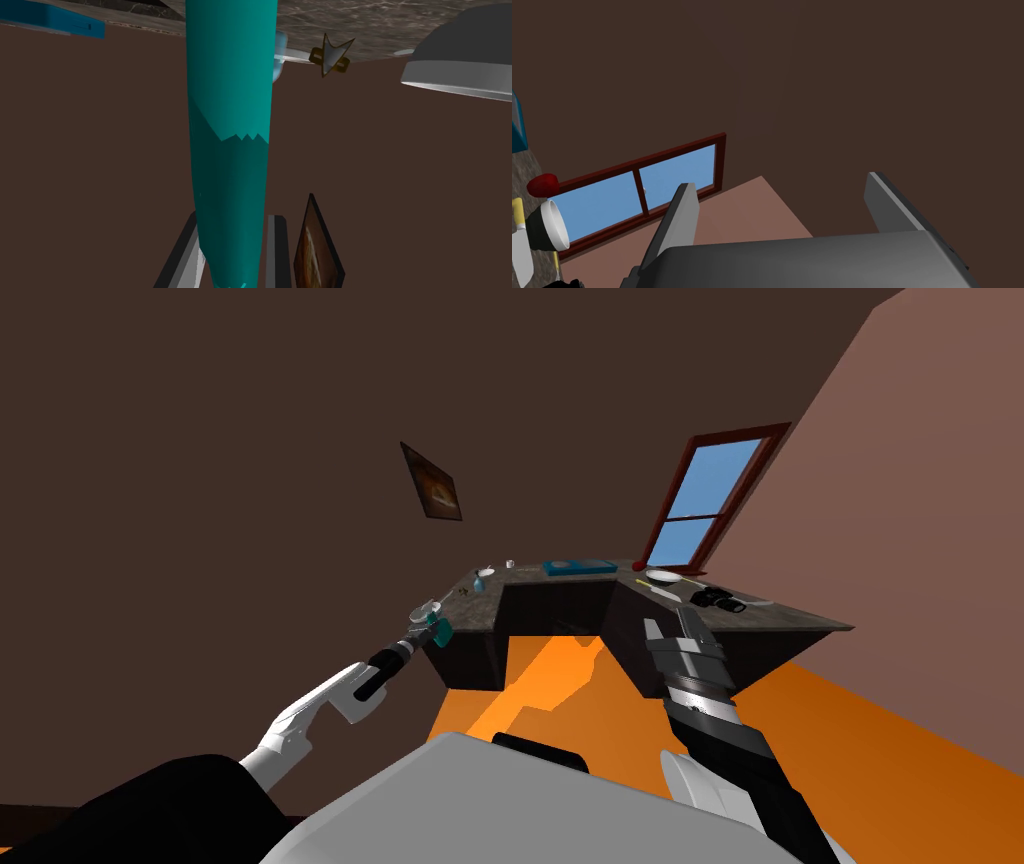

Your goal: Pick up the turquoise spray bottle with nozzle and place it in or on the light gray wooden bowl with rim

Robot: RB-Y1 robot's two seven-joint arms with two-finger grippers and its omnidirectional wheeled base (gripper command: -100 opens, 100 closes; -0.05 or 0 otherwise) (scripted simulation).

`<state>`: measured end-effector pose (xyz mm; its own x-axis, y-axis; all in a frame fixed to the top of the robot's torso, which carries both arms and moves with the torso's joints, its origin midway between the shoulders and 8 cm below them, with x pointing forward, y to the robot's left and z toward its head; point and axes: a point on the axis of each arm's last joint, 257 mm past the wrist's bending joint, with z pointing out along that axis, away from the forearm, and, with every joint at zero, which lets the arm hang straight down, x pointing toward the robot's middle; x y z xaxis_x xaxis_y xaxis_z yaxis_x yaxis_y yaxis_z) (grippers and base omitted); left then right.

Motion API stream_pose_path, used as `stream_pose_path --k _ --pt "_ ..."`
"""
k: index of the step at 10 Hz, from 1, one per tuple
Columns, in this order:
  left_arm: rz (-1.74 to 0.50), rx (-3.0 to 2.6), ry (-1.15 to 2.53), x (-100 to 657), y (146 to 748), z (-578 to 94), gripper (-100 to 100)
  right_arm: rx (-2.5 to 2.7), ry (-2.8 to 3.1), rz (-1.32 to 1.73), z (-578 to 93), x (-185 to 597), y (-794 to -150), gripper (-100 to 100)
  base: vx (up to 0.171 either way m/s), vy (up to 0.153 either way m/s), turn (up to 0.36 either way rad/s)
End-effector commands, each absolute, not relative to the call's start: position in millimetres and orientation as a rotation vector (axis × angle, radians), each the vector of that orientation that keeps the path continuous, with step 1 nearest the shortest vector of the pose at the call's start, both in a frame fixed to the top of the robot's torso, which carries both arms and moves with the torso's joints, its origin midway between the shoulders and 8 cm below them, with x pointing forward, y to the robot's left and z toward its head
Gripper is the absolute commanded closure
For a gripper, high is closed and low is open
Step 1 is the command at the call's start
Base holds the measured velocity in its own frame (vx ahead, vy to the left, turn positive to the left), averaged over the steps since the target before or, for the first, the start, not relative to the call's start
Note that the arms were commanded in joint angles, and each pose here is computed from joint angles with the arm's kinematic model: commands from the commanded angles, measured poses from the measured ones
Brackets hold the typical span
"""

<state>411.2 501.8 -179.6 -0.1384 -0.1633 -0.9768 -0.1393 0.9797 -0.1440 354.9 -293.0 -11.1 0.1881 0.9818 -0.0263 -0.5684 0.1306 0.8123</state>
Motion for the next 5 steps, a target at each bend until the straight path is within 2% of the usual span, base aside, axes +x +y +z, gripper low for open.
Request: stream_pose_path --k 1,3,4,5 --pt "-0.012 -0.221 1.720 406.5 506.1 -172.8 100 0.771 0.671 1.257 -11.1 354.9 -293.0 0 -0.022 0.188 0.006" --pt "0.010 -0.216 1.726 398.9 512.8 -167.7 100 0.771 0.671 1.257 -11.2 354.9 -293.0 0 0.083 0.199 -0.039" --pt "0.019 -0.214 1.728 395.9 515.4 -166.1 100 0.771 0.671 1.257 -11.3 354.8 -293.1 0 0.134 0.199 -0.078" --pt "0.040 -0.210 1.731 389.6 521.0 -163.0 100 0.771 0.671 1.257 -11.3 354.8 -293.1 0 0.162 0.266 -0.134"
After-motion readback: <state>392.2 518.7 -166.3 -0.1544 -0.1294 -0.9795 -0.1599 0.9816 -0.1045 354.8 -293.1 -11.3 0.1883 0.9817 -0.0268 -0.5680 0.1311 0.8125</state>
